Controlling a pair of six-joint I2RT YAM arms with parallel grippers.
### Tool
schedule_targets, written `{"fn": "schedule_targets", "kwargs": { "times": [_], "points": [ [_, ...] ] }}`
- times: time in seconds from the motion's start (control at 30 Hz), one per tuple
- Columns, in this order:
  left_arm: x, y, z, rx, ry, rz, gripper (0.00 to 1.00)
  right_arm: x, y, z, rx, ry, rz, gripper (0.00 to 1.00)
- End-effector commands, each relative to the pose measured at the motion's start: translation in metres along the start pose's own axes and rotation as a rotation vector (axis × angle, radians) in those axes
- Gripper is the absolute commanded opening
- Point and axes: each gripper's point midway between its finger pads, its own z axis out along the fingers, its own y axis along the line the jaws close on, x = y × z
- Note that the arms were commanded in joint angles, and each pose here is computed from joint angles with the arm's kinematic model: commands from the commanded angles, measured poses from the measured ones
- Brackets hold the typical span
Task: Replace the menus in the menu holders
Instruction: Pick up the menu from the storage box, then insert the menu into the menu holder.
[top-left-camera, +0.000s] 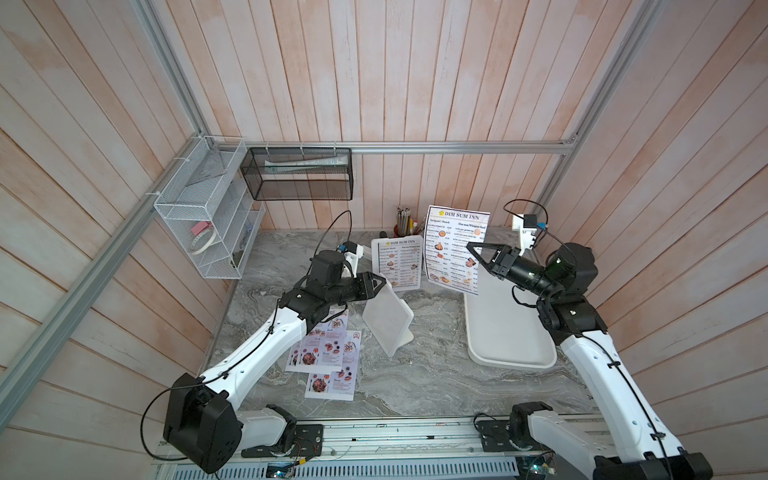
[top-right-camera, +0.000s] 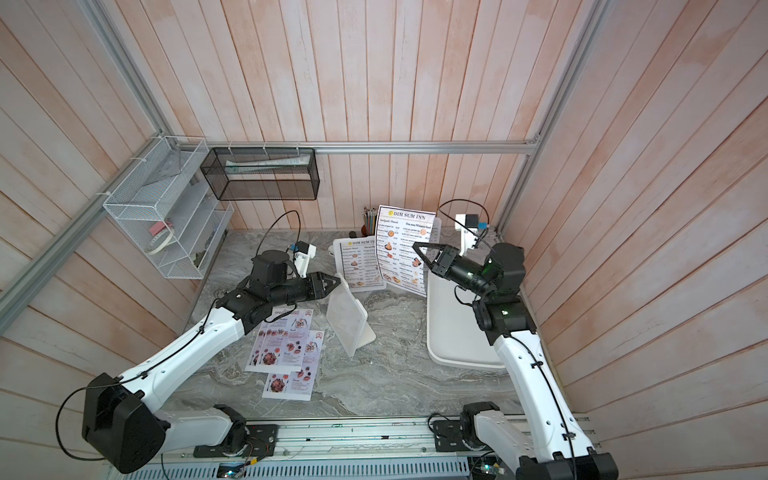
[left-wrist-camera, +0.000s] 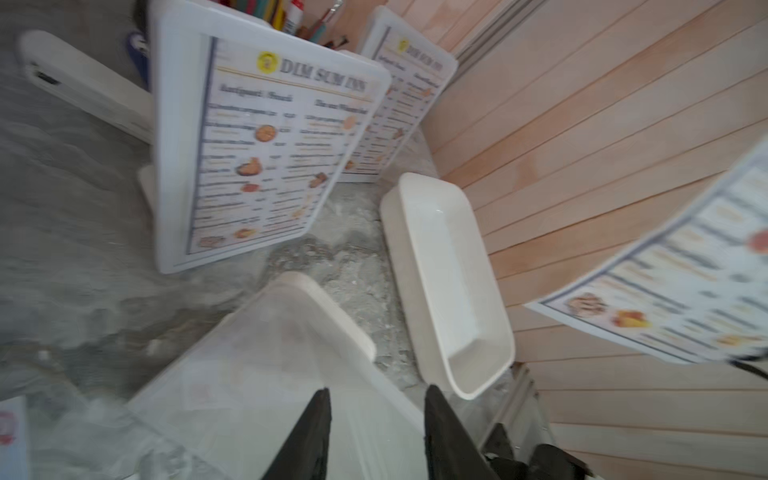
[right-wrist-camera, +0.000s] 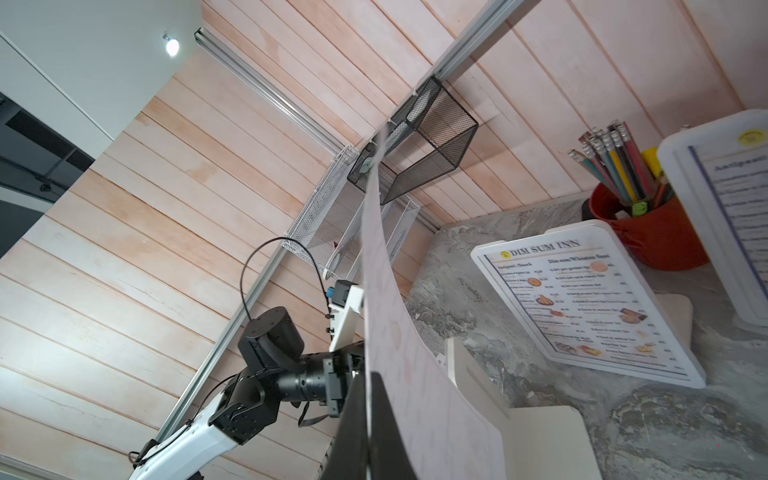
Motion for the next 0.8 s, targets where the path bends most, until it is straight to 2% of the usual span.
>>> {"fn": "schedule_targets", "kwargs": {
  "times": [0.0, 0.17, 0.33, 0.77],
  "points": [
    [0.022, 0.060, 0.003, -0.251, 0.031, -0.010, 0.32, 0.010, -0.009, 0.013, 0.106, 0.002, -0.026, 0.00],
    [0.029, 0.073, 0.012, -0.280, 0.029, -0.038, 0.26, 0.026, 0.002, 0.037, 0.109, 0.021, -0.020, 0.00],
    [0.030, 0.081, 0.011, -0.313, 0.027, -0.036, 0.25, 0.039, -0.003, 0.050, 0.143, 0.050, -0.026, 0.00],
    [0.034, 0.086, 0.011, -0.323, 0.035, -0.037, 0.24, 0.033, 0.006, 0.046, 0.132, 0.012, -0.032, 0.00]
  ]
}}
